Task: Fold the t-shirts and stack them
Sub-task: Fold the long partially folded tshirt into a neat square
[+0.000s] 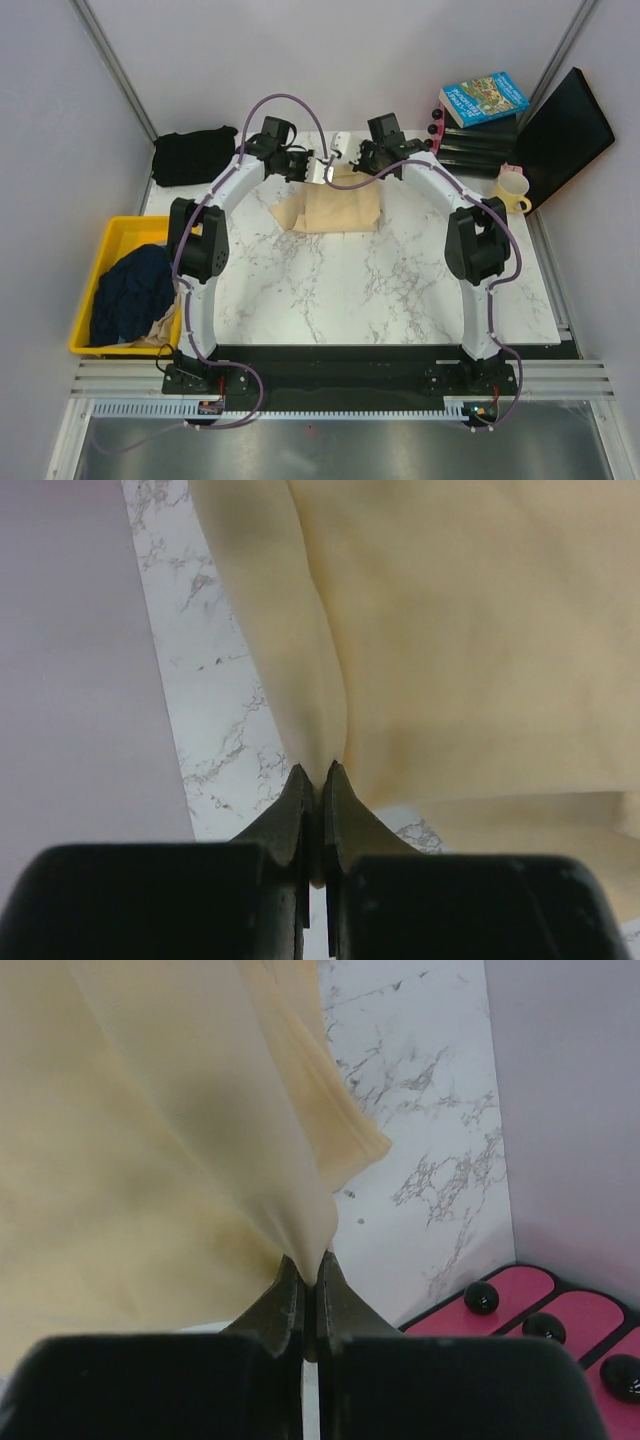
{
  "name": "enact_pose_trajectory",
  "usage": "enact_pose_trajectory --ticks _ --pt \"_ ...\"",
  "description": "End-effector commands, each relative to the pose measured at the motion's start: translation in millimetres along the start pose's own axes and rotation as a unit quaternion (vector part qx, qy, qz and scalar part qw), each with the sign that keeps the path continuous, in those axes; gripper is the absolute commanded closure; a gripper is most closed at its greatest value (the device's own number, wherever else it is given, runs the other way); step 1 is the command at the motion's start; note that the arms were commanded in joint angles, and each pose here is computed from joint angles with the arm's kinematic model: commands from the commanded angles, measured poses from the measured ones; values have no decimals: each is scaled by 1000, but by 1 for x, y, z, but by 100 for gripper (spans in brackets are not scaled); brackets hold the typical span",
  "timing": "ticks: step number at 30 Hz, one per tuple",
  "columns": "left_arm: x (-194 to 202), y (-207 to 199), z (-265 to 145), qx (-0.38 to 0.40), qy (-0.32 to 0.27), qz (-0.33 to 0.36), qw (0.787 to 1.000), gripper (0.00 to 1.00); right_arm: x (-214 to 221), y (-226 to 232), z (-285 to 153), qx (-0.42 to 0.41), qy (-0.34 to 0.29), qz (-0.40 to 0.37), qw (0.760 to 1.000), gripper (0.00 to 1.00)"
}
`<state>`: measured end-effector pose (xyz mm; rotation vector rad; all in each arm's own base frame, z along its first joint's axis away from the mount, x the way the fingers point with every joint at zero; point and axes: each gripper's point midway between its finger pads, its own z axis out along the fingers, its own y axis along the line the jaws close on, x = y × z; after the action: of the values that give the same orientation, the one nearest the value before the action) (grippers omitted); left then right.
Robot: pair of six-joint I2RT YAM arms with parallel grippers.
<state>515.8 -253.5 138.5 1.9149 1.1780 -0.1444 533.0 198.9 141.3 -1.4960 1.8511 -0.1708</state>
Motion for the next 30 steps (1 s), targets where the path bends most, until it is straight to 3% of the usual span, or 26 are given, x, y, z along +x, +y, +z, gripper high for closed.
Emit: enact_pose_trajectory --ticks 1,2,3,6,8,10,11,13,14,16,25,30 --pt "13 23 -3 -37 33 -4 999 98 -1 -22 21 52 2 6 999 90" --pt "15 24 -2 -39 35 -3 999 98 -3 -25 23 58 -1 7 998 84" --pt "17 24 0 -39 37 -2 999 98 -2 -25 31 60 -3 9 998 69" --pt "25 24 5 -45 48 1 998 98 -3 -36 40 87 -3 16 996 54" --pt "39 19 11 -52 70 -4 996 98 -2 -44 44 113 1 34 993 50" --pt "44 43 13 -116 80 13 990 81 -3 -51 43 129 0 47 991 45" --pt "55 41 16 -142 99 -4 985 57 -3 -51 44 135 1 53 989 45" --pt "51 61 12 -192 90 6 977 34 -3 -47 43 133 1 61 989 44" --pt "49 63 13 -199 79 -2 977 15 -6 -46 40 134 0 63 989 44" --pt "40 68 13 -211 61 -13 976 1 -3 -39 40 128 2 66 990 44" --pt "6 78 19 -233 28 5 972 1 -13 -42 24 135 -15 101 986 49" --pt "7 84 11 -247 47 10 968 1 -23 -10 29 -18 -65 221 973 39"
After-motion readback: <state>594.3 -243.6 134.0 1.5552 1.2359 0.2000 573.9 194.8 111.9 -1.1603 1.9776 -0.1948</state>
